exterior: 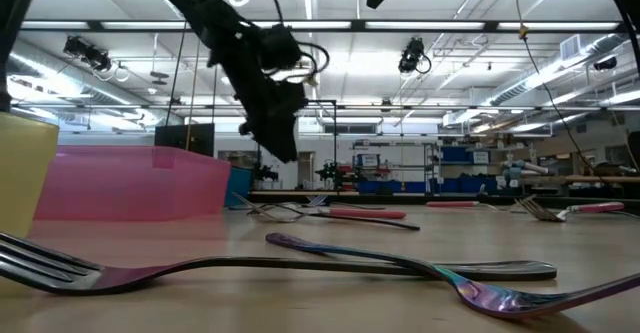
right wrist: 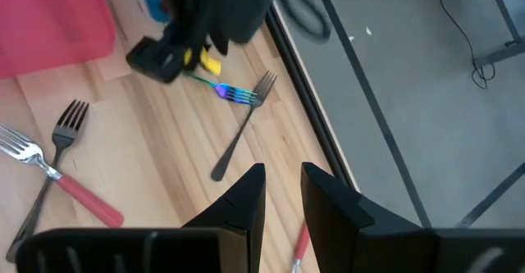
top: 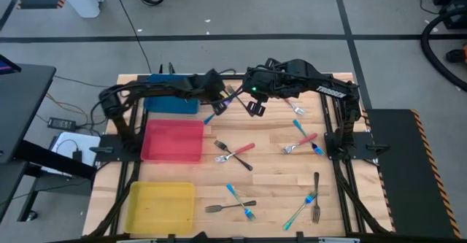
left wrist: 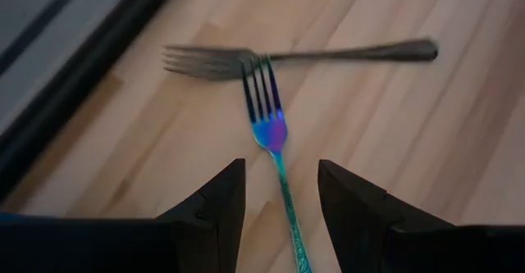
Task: Sort silverware by color (type)
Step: Put the top left light blue fork into the red bin
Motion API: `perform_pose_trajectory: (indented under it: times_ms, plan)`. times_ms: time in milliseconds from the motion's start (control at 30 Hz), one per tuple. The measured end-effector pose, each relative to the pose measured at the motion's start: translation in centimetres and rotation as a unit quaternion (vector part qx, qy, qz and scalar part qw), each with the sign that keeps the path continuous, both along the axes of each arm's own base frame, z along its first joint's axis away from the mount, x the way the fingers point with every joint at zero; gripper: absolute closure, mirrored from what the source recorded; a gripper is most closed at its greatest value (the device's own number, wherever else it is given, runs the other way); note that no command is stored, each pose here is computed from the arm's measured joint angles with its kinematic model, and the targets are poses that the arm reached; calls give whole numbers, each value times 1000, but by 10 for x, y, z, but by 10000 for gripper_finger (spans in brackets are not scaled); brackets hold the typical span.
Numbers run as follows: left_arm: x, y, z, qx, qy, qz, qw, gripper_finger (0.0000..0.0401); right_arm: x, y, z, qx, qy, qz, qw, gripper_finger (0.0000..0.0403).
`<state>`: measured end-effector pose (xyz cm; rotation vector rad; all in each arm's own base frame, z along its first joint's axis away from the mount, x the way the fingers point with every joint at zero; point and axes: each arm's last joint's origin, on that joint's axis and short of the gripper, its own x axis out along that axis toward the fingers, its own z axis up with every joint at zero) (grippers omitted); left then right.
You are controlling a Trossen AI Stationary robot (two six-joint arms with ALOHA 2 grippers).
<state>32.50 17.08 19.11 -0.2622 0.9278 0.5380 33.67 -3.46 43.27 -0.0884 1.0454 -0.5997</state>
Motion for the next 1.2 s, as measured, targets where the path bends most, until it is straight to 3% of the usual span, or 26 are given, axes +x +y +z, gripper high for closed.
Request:
perform_pose_trajectory:
  times_ms: [367, 900, 1033, 1200]
  plan:
    - [16, 12, -35, -70, 41, -6, 997, 248, 1, 3, -1, 27, -2, 16, 1000, 314]
    - [16, 19, -70, -88, 89, -9, 992, 252, 1, 7, -1, 27, -1, 22, 999, 314]
    - [17, 18, -68, -85, 87, -10, 992, 277, 1, 7, -1, 27, -1, 22, 999, 314]
    - [17, 16, -66, -82, 85, -11, 993, 335, 1, 7, -1, 27, -1, 21, 999, 314]
